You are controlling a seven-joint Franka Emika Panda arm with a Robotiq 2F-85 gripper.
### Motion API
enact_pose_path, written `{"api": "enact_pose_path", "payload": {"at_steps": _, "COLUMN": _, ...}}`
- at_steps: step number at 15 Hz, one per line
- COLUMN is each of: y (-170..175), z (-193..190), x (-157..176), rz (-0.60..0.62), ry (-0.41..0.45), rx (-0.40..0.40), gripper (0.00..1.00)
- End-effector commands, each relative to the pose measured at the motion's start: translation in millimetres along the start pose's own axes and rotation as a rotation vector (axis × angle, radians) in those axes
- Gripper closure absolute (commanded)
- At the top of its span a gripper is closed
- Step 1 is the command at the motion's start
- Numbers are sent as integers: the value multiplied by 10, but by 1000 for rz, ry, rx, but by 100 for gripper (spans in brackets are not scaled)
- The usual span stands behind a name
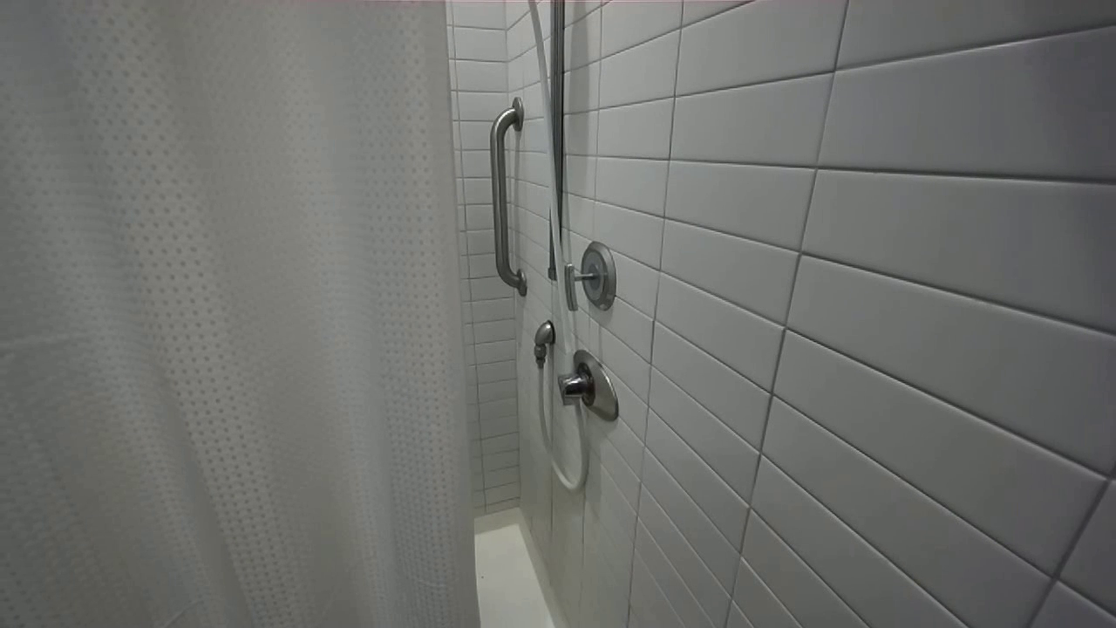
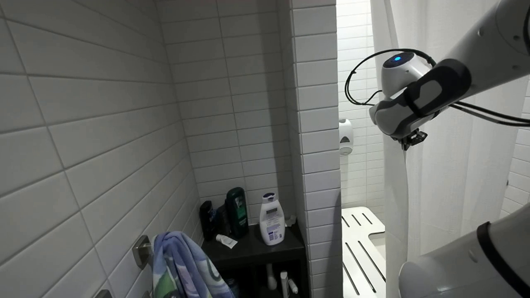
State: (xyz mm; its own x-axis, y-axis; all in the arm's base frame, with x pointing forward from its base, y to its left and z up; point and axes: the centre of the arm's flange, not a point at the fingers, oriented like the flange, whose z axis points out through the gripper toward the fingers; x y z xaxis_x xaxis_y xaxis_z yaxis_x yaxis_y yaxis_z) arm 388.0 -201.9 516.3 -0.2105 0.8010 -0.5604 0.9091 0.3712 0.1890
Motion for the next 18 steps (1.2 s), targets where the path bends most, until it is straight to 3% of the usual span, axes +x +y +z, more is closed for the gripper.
{"api": "enact_pose_path", "payload": {"at_steps": 1, "y": 35, "z": 132, "x": -125, "rz": 30, "ry": 21, "rx": 50, "gripper": 100}}
{"api": "enact_pose_path", "payload": {"at_steps": 18, "y": 44, "z": 419, "x": -548, "rz": 151, "ry": 52, "rx": 190, "gripper": 100}}
